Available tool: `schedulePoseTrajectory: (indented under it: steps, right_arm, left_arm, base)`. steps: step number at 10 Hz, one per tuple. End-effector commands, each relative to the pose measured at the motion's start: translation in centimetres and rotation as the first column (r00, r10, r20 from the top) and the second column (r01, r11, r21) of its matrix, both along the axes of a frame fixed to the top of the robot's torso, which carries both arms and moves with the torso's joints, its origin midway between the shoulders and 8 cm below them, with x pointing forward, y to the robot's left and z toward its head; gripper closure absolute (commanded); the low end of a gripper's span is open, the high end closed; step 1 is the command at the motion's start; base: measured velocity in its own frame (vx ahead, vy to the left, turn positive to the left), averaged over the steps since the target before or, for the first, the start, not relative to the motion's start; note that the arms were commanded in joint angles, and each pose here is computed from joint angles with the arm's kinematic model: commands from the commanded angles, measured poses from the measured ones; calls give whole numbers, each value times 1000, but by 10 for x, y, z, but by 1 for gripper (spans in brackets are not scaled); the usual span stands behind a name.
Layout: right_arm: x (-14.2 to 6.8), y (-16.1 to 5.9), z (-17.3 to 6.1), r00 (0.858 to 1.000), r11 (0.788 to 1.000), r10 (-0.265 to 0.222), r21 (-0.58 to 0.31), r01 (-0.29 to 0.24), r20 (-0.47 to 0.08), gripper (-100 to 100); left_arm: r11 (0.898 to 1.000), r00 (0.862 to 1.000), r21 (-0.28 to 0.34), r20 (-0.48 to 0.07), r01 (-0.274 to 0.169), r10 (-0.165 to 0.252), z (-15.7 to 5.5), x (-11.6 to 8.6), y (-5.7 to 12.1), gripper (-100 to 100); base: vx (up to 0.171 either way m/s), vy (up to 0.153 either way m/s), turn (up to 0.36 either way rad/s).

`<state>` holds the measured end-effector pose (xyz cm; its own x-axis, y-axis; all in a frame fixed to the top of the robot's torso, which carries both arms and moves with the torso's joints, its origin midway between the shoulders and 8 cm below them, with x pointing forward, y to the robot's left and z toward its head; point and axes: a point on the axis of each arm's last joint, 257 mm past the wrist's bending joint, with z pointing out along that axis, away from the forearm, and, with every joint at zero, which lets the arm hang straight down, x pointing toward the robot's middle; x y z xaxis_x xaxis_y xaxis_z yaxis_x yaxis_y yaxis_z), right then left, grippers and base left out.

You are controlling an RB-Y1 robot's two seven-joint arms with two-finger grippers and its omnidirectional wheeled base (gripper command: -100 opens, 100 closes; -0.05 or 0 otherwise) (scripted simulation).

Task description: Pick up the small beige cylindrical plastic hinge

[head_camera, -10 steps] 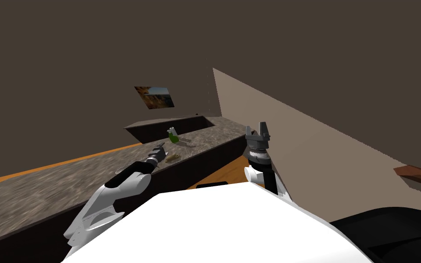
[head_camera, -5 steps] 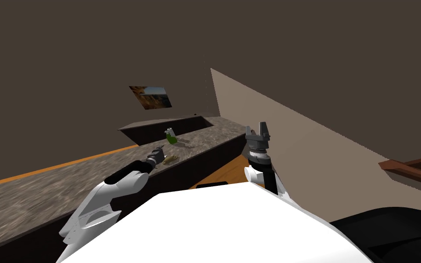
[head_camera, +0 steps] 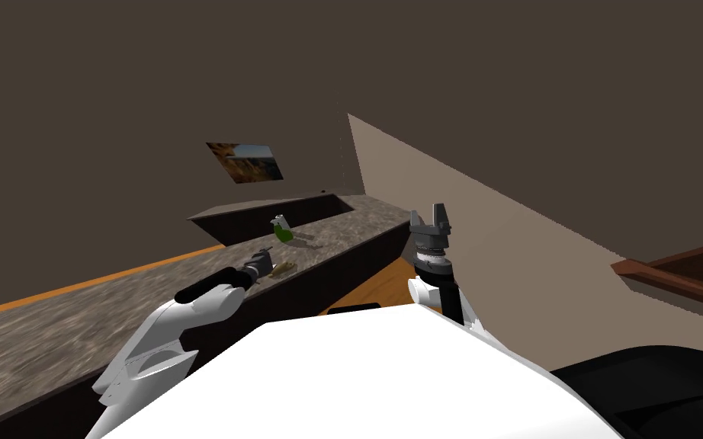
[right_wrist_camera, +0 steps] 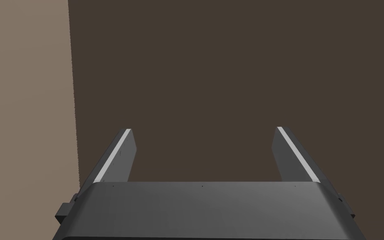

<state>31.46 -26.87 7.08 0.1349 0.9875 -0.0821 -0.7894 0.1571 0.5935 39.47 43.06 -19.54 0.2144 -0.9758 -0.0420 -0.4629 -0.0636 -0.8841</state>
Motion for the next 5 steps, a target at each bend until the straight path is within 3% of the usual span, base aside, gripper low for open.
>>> schedulePoseTrajectory:
  steps: [1,5]
  right_arm:
    - [0,0,0,1000,1000,0,0,0,0,0]
    - [0,0,0,1000,1000,0,0,0,0,0]
  left_arm:
    - [1000,999,-15,-39,-16,16,-7,-4,4,-100]
    - [995,989,-61,-133,-75,66,-25,-16,21,-100]
  base:
    - [8,11,-73]
    - [8,11,-84]
